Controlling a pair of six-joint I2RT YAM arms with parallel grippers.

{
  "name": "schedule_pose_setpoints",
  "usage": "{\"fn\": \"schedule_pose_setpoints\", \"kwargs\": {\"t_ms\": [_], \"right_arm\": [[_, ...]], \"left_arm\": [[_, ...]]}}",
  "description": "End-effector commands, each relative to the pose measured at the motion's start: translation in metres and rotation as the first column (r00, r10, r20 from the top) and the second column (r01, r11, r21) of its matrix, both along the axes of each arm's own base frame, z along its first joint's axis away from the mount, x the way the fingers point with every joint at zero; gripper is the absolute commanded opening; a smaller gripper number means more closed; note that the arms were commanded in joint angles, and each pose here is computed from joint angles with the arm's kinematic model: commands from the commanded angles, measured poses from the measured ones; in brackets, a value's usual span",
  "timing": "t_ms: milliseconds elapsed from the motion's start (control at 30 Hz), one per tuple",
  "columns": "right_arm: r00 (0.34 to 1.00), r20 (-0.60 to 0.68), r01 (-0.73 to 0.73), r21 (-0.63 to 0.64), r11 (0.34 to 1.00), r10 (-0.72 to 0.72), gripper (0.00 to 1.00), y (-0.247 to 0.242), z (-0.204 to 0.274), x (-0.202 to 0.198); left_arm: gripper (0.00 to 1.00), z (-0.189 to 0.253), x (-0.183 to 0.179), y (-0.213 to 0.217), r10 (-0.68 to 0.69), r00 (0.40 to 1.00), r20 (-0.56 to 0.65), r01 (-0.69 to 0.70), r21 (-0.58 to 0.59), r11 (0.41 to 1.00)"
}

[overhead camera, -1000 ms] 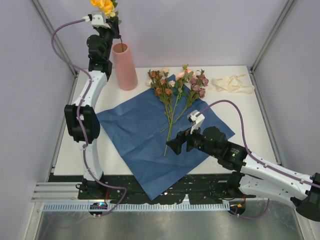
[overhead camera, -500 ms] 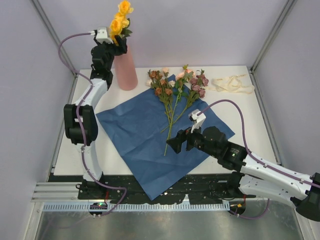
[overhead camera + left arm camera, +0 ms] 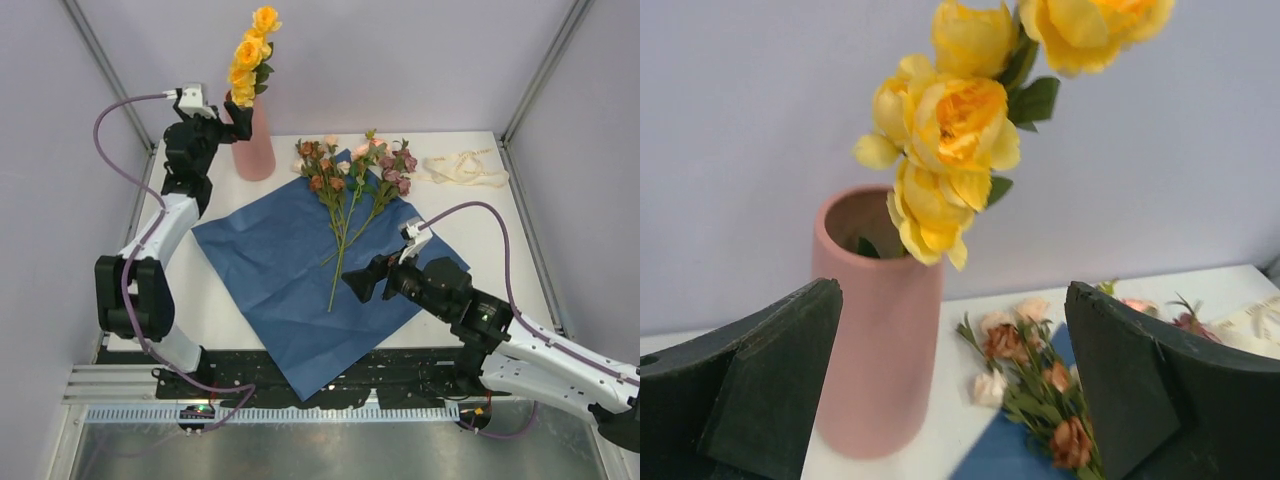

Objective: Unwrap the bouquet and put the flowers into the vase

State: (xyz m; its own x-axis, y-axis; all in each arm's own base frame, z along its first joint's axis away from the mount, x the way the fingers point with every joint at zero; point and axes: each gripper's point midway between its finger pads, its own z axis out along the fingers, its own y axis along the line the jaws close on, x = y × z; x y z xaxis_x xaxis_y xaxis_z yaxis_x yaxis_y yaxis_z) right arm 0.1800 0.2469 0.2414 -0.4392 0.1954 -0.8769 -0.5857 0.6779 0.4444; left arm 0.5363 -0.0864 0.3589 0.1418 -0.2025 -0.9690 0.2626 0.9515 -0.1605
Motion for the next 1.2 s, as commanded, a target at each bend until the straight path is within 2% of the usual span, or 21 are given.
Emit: {"fn": "schedule_pose_setpoints", "kwargs": {"t_ms": [0,100,267,400,533,567,633,700,800,867,967,1100,1167], "right_arm": [[0.993,-0.044,0.109,0.036,0.993,-0.107,0.96,-0.003,0.014,0.014],[0.973,-0.099,0.211,-0.006,0.977,-0.211,0.96,-0.008,0.005,0.028],[0.896,-0.118,0.423,-0.064,0.904,-0.428,0.95,-0.030,0.004,0.060],[0.883,-0.110,0.451,-0.070,0.890,-0.456,0.99,-0.029,-0.009,0.086],[0.875,-0.109,0.474,-0.007,0.880,-0.472,0.87,-0.036,-0.015,0.136],[0.876,-0.109,0.471,-0.020,0.882,-0.470,0.78,-0.036,-0.021,0.144],[0.856,-0.135,0.494,-0.066,0.867,-0.498,0.69,-0.042,-0.036,0.166],[0.846,-0.181,0.497,-0.078,0.864,-0.502,0.66,-0.043,-0.048,0.185],[0.829,-0.242,0.501,-0.079,0.862,-0.504,0.63,-0.044,-0.070,0.211],[0.799,-0.282,0.526,-0.100,0.845,-0.531,0.55,-0.052,-0.087,0.230],[0.771,-0.315,0.556,-0.094,0.826,-0.554,0.54,-0.058,-0.098,0.254],[0.721,-0.368,0.591,-0.115,0.798,-0.587,0.54,-0.068,-0.122,0.274],[0.732,-0.375,0.578,-0.101,0.810,-0.569,0.54,-0.063,-0.125,0.280]], "left_arm": [[1.00,0.007,-0.044,-0.006,-0.068,0.998,-0.014,0.067,-0.062,0.996],[1.00,-0.010,-0.072,-0.003,-0.067,0.993,-0.093,0.060,-0.072,0.996],[1.00,-0.038,-0.121,0.004,-0.052,0.956,-0.290,0.043,-0.036,0.998],[1.00,-0.058,-0.162,0.001,-0.083,0.912,-0.401,0.075,-0.036,0.997],[0.98,-0.061,-0.203,-0.014,-0.187,0.880,-0.437,0.168,-0.083,0.982],[0.98,-0.060,-0.213,-0.021,-0.237,0.875,-0.421,0.219,-0.092,0.971],[0.97,-0.064,-0.231,-0.030,-0.298,0.863,-0.408,0.281,-0.101,0.954],[0.97,-0.072,-0.248,-0.036,-0.343,0.848,-0.405,0.330,-0.104,0.938],[0.98,-0.086,-0.267,-0.037,-0.311,0.855,-0.414,0.319,-0.052,0.946],[0.99,-0.086,-0.279,-0.049,-0.333,0.859,-0.388,0.359,-0.006,0.933],[0.99,-0.081,-0.285,-0.050,-0.322,0.866,-0.382,0.362,0.035,0.932],[0.99,-0.079,-0.283,-0.048,-0.304,0.872,-0.384,0.339,0.026,0.940],[0.99,-0.078,-0.283,-0.047,-0.302,0.870,-0.389,0.338,0.023,0.941]]}}
